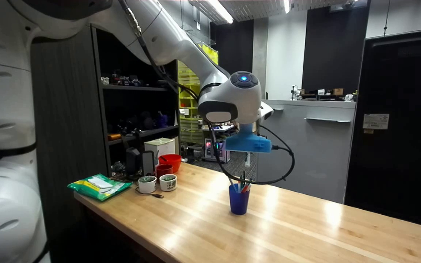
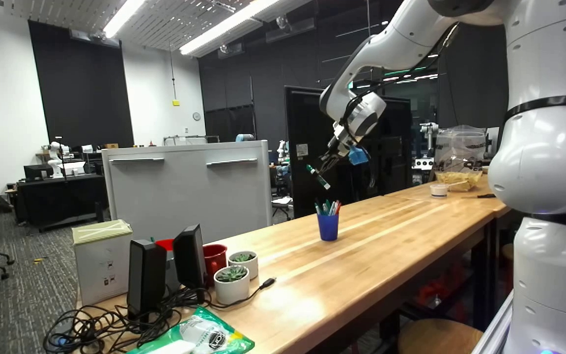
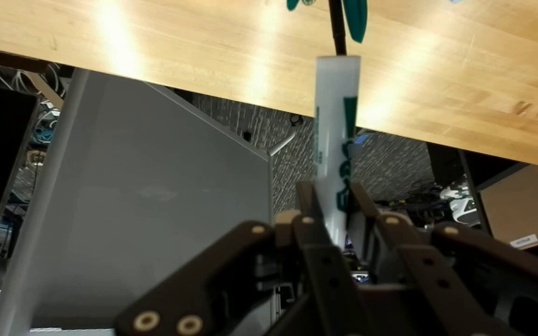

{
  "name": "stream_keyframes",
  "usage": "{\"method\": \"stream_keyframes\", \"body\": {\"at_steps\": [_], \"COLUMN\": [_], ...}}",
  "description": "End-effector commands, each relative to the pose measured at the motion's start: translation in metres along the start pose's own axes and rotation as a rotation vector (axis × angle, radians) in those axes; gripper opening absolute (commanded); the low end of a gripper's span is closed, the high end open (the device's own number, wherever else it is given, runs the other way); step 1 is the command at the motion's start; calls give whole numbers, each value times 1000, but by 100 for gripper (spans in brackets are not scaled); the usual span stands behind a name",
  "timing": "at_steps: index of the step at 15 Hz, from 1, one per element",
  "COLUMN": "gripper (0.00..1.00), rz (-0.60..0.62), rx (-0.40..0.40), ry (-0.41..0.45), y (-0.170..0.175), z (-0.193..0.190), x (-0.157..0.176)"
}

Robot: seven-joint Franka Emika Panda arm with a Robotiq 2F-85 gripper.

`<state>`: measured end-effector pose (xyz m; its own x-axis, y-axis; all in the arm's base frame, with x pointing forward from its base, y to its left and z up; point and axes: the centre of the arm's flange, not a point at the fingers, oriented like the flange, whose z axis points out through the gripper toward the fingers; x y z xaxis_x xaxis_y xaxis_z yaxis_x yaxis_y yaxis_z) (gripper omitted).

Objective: Move the blue cup backwards then place the green marker in the cup.

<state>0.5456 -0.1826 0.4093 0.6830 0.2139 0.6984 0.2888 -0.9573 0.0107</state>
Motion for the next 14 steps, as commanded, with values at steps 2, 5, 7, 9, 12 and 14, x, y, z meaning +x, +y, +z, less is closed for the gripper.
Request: {"method": "stream_keyframes", "body": {"at_steps": [2,5,7,9,12,14], "gripper": [5,5,5,5,5,5], "rz": [89,151,182,211,247,261], "rx": [53,53,49,47,46,44], "ry": [77,122,140,156,174,183], "y": [2,0,-2,-5,-11,-16], "z": [-5,-5,-5,-2,2,4], "x": [-20,-30,-39,-49,-62,-69]}}
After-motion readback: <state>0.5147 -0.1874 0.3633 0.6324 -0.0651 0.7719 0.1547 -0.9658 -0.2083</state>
